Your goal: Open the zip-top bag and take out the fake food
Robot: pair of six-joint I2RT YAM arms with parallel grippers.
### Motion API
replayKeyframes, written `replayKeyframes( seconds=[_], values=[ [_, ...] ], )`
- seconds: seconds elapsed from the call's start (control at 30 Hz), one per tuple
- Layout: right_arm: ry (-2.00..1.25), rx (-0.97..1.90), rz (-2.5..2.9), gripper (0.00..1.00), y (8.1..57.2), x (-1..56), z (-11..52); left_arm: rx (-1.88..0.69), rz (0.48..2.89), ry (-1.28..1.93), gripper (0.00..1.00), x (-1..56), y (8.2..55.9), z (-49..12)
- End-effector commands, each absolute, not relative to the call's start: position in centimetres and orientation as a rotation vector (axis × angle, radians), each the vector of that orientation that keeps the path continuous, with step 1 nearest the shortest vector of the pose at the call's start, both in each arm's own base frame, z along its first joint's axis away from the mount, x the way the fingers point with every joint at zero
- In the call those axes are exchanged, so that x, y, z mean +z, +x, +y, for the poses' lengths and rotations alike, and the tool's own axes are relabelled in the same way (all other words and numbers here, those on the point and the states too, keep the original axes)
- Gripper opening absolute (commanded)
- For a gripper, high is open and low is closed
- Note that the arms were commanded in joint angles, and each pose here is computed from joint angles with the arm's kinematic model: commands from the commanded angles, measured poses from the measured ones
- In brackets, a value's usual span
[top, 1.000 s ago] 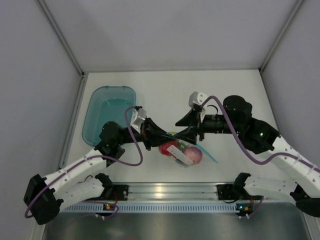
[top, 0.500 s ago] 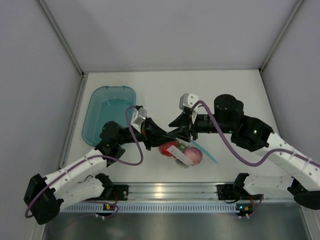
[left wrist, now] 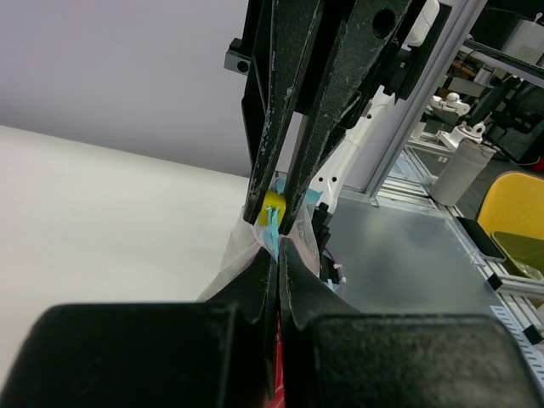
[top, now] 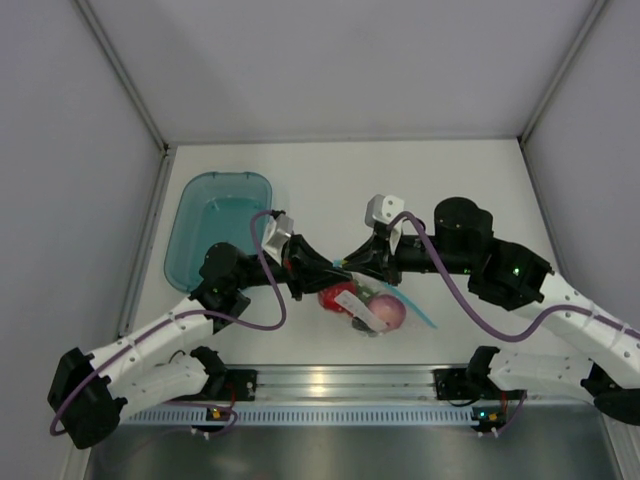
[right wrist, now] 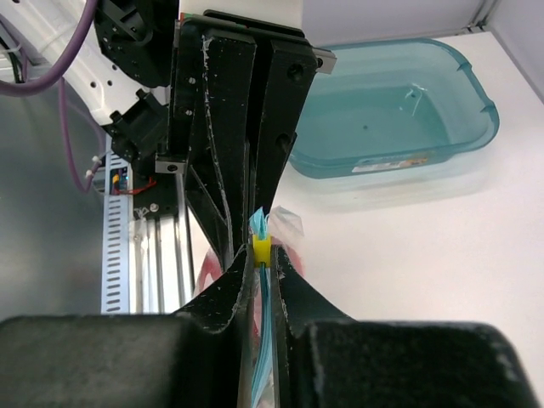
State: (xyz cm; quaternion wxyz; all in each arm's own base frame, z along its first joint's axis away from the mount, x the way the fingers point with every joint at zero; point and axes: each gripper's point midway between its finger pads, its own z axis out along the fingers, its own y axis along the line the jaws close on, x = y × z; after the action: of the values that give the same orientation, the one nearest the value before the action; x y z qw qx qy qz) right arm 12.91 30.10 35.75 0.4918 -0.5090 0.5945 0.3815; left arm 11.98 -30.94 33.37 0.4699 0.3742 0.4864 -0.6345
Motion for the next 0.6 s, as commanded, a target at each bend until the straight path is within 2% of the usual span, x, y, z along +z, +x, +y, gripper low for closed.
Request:
replayKeyframes(
  seconds=[0.0, 0.57],
  values=[
    [-1.224, 0.937, 1.375, 0.01, 12.2, 37.3, 30.0, -1.545, 1.062, 0.913, 0.00, 36.4, 11.3, -30.3],
    [-1.176, 0.867, 1.434, 0.00, 12.5, 34.5, 27.8, -1.416, 1.161, 0.712, 0.00, 36.2, 14.9, -29.9]
  ],
)
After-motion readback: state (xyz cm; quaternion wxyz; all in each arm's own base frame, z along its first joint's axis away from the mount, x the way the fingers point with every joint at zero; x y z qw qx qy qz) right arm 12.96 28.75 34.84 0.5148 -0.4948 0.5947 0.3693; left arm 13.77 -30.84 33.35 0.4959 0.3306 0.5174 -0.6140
